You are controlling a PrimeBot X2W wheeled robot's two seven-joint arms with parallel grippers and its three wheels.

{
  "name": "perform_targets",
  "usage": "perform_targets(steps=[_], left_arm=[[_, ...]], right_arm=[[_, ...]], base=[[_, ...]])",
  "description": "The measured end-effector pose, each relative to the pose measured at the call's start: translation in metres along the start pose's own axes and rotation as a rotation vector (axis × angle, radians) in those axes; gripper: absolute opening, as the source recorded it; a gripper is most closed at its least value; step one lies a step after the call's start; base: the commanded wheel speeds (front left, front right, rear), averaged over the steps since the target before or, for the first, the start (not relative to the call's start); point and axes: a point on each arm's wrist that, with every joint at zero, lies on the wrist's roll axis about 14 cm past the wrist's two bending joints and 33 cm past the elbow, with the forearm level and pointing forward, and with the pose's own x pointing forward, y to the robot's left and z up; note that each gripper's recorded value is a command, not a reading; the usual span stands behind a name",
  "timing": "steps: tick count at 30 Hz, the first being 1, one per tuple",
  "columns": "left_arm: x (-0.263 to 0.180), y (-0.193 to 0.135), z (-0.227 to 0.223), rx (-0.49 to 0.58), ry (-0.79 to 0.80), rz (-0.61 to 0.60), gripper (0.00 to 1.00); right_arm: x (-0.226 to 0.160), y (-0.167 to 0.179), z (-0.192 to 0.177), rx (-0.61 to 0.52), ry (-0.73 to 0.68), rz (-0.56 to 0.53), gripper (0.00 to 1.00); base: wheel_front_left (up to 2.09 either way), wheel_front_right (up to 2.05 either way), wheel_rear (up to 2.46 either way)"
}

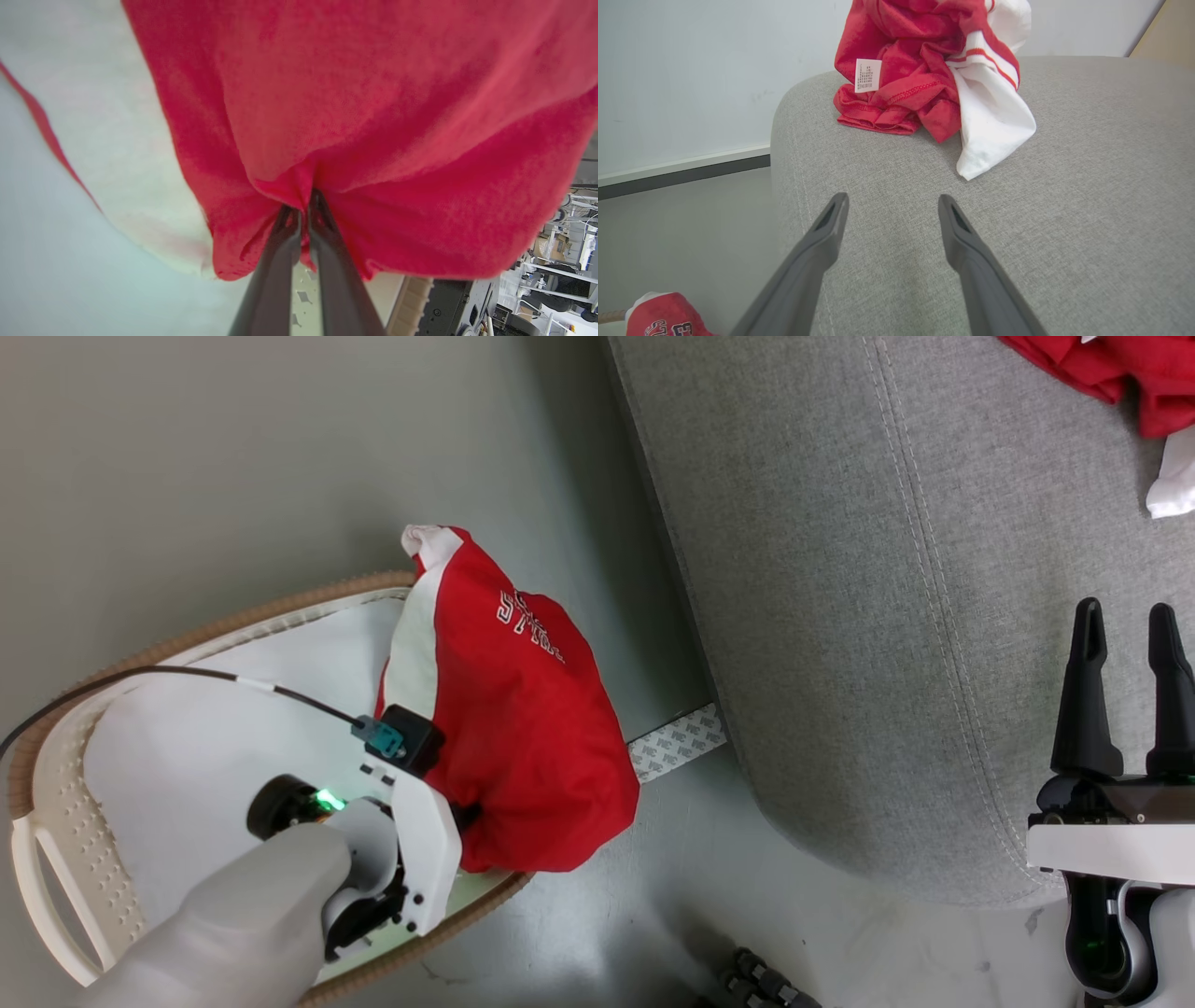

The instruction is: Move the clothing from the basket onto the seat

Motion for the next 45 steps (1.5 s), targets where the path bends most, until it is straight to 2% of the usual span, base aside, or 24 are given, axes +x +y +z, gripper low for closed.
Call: perform_targets(steps=[7, 16, 32, 41, 45], left_arm=[[-0.003, -0.001, 0.007, 0.024, -0.024, -0.003, 0.0], [-0.018, -0.008, 0.03, 0.065, -0.106, 0.023, 0.0], [-0.093, -0.09, 0.097, 0.158, -0.448, 0.047, 0.0], [-0.149, -0.143, 0.129, 0.249, -0.643, 0.083, 0.0], [-0.181, -0.156, 0.142, 0.289, -0.723, 0.133, 0.0]], right_arm=[[0.001, 0.002, 0.002, 0.005, -0.007, 0.006, 1.0], [0.002, 0.005, 0.029, 0.019, -0.076, 0.026, 1.0], [-0.018, 0.022, 0.086, 0.034, -0.237, 0.103, 1.0], [-0.039, 0.04, 0.11, 0.064, -0.303, 0.193, 1.0], [-0.051, 0.053, 0.117, 0.08, -0.323, 0.252, 1.0]], base=[[0.0, 0.0, 0.0], [0.0, 0.0, 0.0], [0.0, 0.0, 0.0], [0.0, 0.0, 0.0], [0.0, 0.0, 0.0]])
